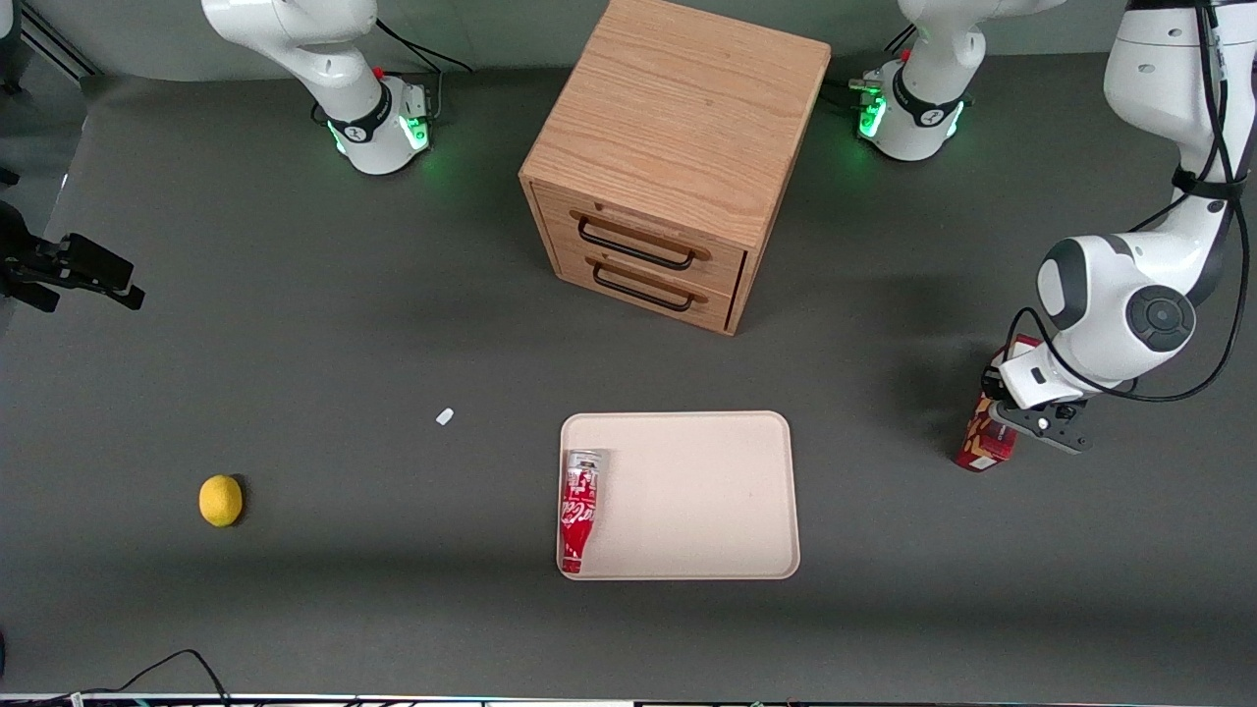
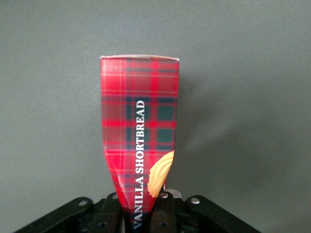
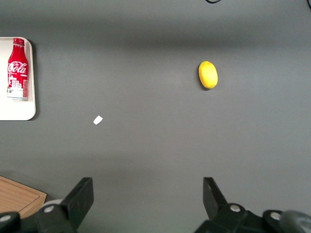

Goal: Place red cookie box on tray
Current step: 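Lift the red shortbread box upright with the left gripper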

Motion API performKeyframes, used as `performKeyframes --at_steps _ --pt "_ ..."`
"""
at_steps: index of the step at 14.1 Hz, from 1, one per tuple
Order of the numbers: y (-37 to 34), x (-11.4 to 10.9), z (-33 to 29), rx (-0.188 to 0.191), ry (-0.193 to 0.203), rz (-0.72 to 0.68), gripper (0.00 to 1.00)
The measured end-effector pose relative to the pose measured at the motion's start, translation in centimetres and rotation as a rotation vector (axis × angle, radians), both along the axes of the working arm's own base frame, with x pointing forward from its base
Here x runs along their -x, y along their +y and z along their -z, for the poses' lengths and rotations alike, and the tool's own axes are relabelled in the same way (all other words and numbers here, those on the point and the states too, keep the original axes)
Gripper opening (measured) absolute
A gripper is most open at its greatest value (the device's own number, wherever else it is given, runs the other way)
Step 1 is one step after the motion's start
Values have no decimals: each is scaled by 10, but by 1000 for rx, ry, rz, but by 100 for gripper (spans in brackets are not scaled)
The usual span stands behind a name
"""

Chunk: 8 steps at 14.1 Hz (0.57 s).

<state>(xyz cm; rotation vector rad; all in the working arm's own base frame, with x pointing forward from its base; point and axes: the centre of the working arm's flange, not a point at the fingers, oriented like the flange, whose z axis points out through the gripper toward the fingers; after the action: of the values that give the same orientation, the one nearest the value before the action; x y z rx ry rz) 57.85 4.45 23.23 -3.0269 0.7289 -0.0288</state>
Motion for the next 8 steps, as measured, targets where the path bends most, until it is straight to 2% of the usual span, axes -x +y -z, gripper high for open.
performKeyframes --at_steps 2,4,8 --pt "5 -6 -9 2 2 -15 17" --pt "9 -17 -35 20 17 -45 15" --pt "9 -34 -124 45 47 -100 15"
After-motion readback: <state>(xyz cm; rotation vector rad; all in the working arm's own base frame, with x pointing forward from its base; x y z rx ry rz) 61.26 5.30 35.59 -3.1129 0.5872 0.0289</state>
